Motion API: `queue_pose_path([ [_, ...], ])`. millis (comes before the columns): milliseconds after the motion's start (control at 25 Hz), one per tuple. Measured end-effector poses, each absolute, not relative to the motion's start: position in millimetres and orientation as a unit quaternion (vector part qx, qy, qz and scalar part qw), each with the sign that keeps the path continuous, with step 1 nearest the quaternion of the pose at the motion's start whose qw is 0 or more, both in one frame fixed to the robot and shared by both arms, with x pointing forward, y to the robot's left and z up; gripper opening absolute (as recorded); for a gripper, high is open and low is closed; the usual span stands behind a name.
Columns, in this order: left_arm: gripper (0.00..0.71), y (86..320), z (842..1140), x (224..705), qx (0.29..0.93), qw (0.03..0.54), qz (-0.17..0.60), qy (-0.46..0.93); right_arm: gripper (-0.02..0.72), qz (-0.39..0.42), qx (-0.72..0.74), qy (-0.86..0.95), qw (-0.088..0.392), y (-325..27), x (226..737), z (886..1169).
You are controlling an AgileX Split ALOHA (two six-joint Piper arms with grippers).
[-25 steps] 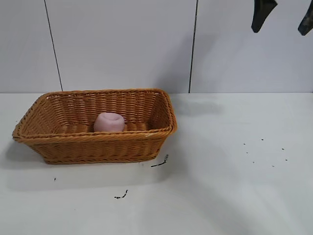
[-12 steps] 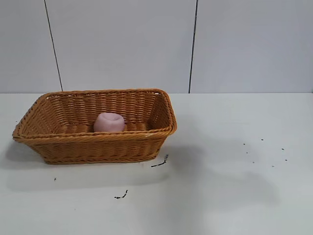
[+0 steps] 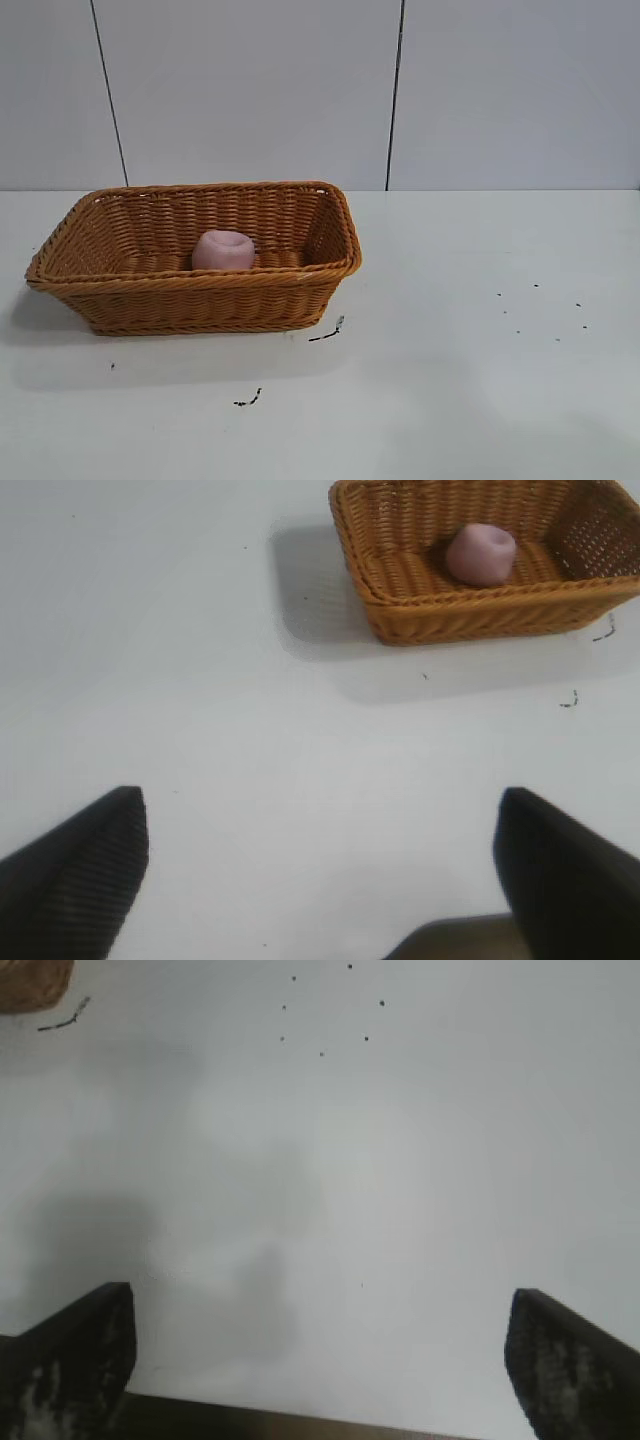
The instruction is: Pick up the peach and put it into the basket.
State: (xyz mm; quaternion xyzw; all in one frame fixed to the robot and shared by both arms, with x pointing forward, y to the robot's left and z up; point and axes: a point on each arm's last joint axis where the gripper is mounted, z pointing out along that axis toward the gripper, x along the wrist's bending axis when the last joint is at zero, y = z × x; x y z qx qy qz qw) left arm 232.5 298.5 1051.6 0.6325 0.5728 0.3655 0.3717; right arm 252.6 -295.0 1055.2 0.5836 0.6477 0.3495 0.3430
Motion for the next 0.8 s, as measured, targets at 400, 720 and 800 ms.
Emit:
queue_pose_path([
  [400,0.692,298.5,1051.6,232.5,0.633,0.372,0.366,0.573,0.689,0.384,0.562,0.625,0.382,-295.6,234.6,1055.9],
  [720,0.692,298.5,1051.6,232.5,0.633,0.372,0.366,0.573,0.689,0.384,0.562,0.625,0.382,-295.6,234.6,1055.9],
  [800,0.692,298.5,1051.6,232.5,0.633,0.372,0.366,0.573,0.689,0.384,0.562,0.625,0.382,-295.6,234.6,1055.9],
])
